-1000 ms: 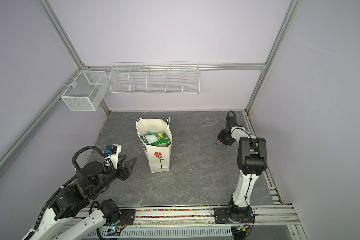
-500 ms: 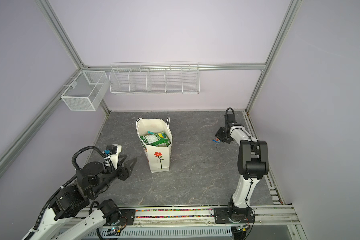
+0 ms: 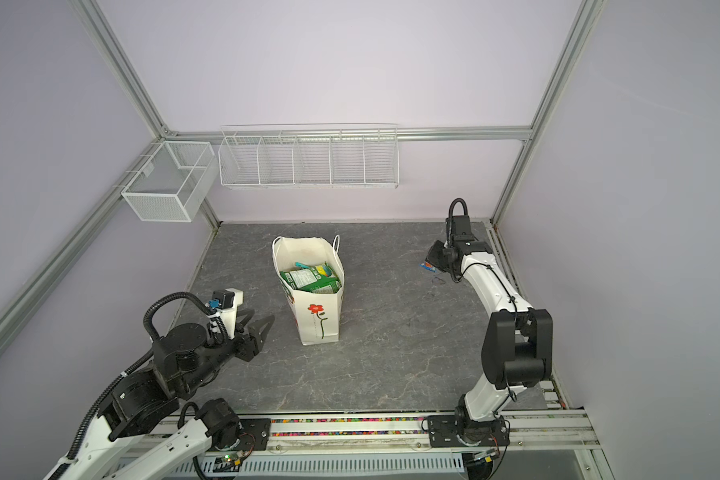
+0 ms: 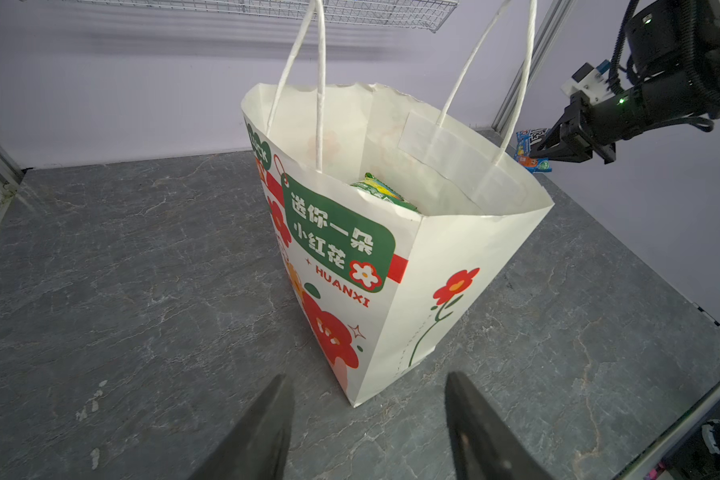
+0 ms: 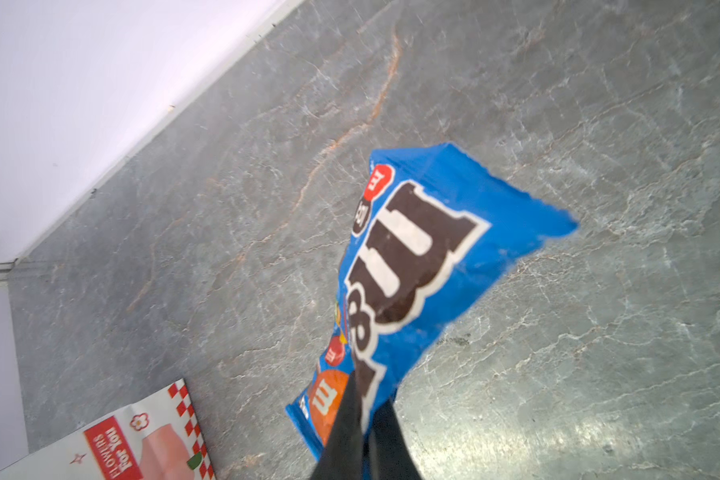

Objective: Place the snacks into the paper bag
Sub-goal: 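Carry the M&M's pack with the right gripper toward the bag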

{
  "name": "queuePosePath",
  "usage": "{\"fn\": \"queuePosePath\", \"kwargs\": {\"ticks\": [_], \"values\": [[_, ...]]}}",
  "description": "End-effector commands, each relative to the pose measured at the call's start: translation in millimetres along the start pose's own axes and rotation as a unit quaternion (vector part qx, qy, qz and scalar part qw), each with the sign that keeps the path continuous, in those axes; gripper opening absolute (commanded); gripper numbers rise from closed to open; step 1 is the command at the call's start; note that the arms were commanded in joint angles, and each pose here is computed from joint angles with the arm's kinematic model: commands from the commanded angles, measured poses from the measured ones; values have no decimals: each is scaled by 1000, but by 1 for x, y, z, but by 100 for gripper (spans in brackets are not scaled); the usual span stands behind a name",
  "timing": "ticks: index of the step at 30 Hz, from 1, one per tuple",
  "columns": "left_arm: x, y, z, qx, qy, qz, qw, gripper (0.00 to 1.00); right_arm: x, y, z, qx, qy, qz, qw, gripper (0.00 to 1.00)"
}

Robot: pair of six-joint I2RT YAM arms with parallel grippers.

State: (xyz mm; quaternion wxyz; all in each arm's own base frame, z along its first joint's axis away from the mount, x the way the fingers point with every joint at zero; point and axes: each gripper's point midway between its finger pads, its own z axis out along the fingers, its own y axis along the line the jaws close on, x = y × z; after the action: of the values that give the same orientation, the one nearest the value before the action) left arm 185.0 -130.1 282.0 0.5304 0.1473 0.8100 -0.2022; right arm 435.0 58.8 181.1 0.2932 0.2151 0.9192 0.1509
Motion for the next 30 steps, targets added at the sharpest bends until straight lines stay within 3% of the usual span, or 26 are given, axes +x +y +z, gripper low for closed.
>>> {"fn": "queuePosePath", "kwargs": {"ticks": [1,13,30], "values": [[3,2,-1,-1,0,-7,1000,58,-13,20,-34,-20,-37,-23,999,7],[3,1,-1,0,0,-8,1000,58,-32,71,-133,-84,-135,-82,984,7],[3,1,-1,2,-1,-8,1000,58,-3,148,-240,-229,-197,-196,933,7]]}}
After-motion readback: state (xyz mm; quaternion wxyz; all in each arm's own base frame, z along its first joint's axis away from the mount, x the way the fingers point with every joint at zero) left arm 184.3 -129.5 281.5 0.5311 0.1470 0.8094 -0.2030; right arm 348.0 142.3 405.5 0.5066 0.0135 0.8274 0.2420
